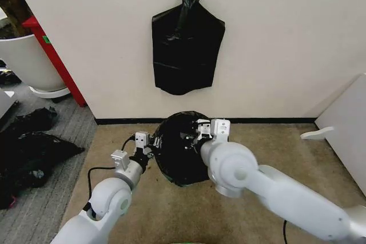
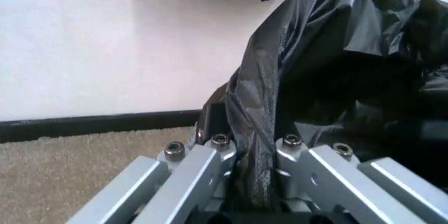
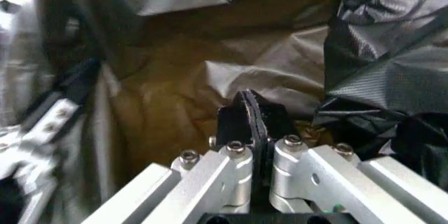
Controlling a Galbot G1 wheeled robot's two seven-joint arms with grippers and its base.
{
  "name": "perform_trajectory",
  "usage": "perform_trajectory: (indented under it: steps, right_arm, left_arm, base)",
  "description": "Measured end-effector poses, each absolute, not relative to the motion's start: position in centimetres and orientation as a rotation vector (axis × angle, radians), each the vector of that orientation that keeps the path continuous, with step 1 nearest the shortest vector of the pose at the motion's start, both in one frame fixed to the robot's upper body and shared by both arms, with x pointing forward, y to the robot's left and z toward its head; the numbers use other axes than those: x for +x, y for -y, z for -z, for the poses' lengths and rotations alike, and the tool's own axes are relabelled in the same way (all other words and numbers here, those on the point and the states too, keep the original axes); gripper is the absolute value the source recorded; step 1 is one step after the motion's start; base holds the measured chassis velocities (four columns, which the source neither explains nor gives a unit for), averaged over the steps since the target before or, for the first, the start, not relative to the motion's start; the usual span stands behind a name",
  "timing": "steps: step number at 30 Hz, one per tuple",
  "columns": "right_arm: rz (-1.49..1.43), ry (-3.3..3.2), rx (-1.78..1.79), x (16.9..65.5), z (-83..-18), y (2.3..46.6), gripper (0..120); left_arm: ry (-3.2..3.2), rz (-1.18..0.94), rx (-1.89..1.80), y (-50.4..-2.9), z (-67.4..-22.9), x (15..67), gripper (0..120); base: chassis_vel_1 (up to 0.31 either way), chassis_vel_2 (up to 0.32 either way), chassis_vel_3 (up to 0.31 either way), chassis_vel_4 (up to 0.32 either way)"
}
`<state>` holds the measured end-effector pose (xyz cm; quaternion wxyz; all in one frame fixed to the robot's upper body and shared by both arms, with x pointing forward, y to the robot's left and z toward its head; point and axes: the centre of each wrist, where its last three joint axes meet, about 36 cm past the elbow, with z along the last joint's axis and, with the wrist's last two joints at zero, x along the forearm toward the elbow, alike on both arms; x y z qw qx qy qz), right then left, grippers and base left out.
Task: Place the garbage bag over the trash bin.
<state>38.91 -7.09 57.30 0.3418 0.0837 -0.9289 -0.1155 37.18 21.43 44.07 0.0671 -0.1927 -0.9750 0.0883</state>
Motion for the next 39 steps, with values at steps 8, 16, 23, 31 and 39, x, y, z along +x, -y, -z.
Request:
perform_trajectory:
  steps: [8,16,23,31,39]
  right_arm:
    - [0.288,2.434,0.157,39.2,-55.5,4.4,0]
    - [0.254,2.468,0.108,39.8,-54.1,3.0,0]
    - [0.202,2.487,0.057,40.3,-52.3,2.8,0]
    - [0.179,2.505,0.014,40.9,-51.1,2.9,0]
    - [0.151,2.524,-0.018,41.7,-49.9,2.8,0]
  left_arm:
    - [2.961,-0.247,-0.577,-21.3,-44.0,36.9,3]
    - [2.974,-0.233,-0.594,-21.3,-44.2,36.2,3]
    - [2.987,-0.241,-0.610,-21.3,-44.8,36.1,3]
    - [2.965,-0.261,-0.638,-21.0,-44.7,35.2,3]
    - [2.966,-0.274,-0.647,-21.0,-45.0,34.7,3]
  base:
    - [0.000,0.000,0.000,0.000]
    - [0.000,0.000,0.000,0.000]
    - [0.000,0.000,0.000,0.000]
    - [0.000,0.000,0.000,0.000]
    - [0.000,0.000,0.000,0.000]
